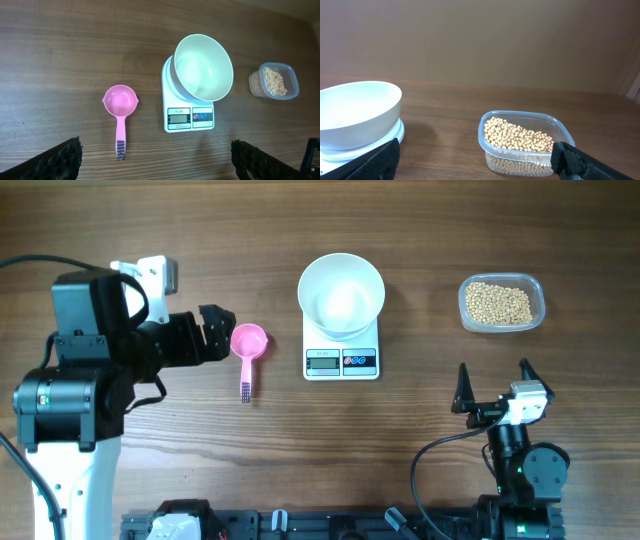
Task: Scoop item into bowl and weigh 150g on scale
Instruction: 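Raise the left arm and move the open gripper over the pink scoop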
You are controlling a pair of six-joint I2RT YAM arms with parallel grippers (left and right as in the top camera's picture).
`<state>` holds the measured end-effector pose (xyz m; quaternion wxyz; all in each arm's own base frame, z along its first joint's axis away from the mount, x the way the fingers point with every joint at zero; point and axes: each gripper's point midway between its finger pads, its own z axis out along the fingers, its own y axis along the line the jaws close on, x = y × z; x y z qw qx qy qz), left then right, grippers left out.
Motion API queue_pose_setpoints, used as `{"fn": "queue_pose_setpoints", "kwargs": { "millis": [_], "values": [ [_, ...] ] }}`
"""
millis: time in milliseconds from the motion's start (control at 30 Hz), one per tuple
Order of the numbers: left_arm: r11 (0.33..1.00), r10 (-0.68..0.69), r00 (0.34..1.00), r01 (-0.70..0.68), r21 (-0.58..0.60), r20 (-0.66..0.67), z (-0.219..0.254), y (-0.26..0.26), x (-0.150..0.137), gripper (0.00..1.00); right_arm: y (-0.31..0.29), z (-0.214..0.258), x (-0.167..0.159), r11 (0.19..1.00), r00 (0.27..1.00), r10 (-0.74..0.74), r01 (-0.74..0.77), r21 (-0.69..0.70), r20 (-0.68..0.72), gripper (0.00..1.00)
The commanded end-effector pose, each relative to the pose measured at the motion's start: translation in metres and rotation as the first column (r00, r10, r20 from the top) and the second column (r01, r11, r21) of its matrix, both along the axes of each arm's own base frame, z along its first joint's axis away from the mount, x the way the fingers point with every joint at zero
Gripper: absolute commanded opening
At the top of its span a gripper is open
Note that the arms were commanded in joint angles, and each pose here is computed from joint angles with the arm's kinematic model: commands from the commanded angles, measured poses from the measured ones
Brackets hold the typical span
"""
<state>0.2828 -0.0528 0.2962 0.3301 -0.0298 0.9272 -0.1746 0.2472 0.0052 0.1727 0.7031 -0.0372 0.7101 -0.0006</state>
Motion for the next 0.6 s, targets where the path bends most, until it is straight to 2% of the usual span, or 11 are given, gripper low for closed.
{"fn": "queue_pose_setpoints", "kwargs": {
  "millis": [0,133,367,467,567],
  "values": [
    [0.988,0.154,0.987,-0.154,0.009,-0.043,-0.005,0.019,0.009,1.0,-0.001,0.0,0.0,1.0,1.0,-0.009,0.009,0.002,0.0,1.0],
    [0.947,0.318,0.945,-0.313,0.068,-0.083,-0.018,0.043,0.018,1.0,-0.001,0.0,0.0,1.0,1.0,-0.009,0.009,0.002,-0.001,1.0],
    [0.925,0.379,0.906,-0.369,0.087,-0.188,-0.043,0.047,0.022,1.0,-0.001,0.0,0.0,1.0,1.0,-0.009,0.009,0.002,-0.001,1.0],
    [0.882,0.471,0.836,-0.455,0.123,-0.281,-0.062,0.055,0.015,1.0,-0.001,0.0,0.0,1.0,1.0,-0.009,0.009,0.002,-0.001,1.0],
    [0.871,0.489,0.796,-0.462,0.165,-0.356,-0.079,0.057,0.011,1.0,-0.001,-0.001,0.0,1.0,1.0,-0.009,0.009,0.002,-0.001,1.0]
  ]
}}
